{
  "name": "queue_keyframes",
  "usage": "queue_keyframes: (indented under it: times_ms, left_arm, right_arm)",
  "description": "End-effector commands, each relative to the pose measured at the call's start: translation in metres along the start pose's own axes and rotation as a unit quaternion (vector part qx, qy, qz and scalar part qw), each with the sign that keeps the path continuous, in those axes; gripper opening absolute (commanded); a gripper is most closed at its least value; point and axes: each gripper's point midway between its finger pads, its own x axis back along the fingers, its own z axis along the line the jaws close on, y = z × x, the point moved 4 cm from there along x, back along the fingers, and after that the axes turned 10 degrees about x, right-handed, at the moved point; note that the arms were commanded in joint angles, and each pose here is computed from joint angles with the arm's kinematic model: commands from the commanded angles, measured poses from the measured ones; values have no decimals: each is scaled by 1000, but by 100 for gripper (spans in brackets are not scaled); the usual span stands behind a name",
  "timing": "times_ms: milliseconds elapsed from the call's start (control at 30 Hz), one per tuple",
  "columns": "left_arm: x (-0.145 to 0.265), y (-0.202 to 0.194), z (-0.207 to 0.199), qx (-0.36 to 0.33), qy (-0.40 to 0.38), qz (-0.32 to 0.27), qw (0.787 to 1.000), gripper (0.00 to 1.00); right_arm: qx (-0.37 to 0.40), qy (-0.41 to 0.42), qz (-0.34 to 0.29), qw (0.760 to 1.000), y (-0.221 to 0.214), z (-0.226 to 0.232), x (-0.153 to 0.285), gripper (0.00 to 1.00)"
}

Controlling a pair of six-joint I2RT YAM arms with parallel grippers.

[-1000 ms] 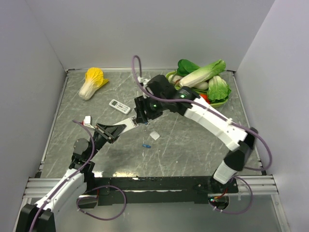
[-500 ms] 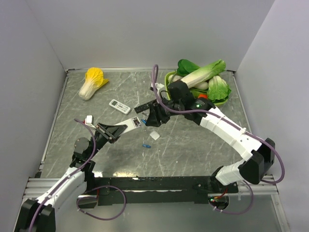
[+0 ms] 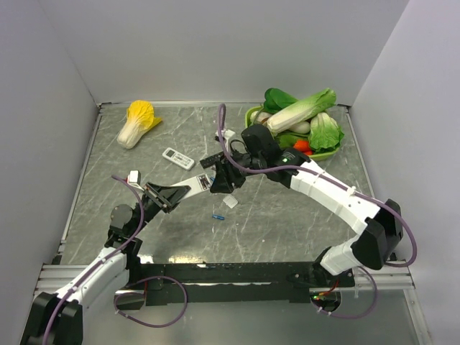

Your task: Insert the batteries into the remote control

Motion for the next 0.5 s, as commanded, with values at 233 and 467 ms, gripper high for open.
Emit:
queue_keyframes:
  times_ms: [233, 467]
  left_arm:
    - [1, -4, -21, -25, -48, 13, 998, 1]
    - [2, -4, -21, -25, -48, 13, 998, 1]
  right_arm:
    - [24, 10, -8, 1000, 10, -2, -17, 53]
    - [24, 24, -3, 999, 11, 1, -23, 53]
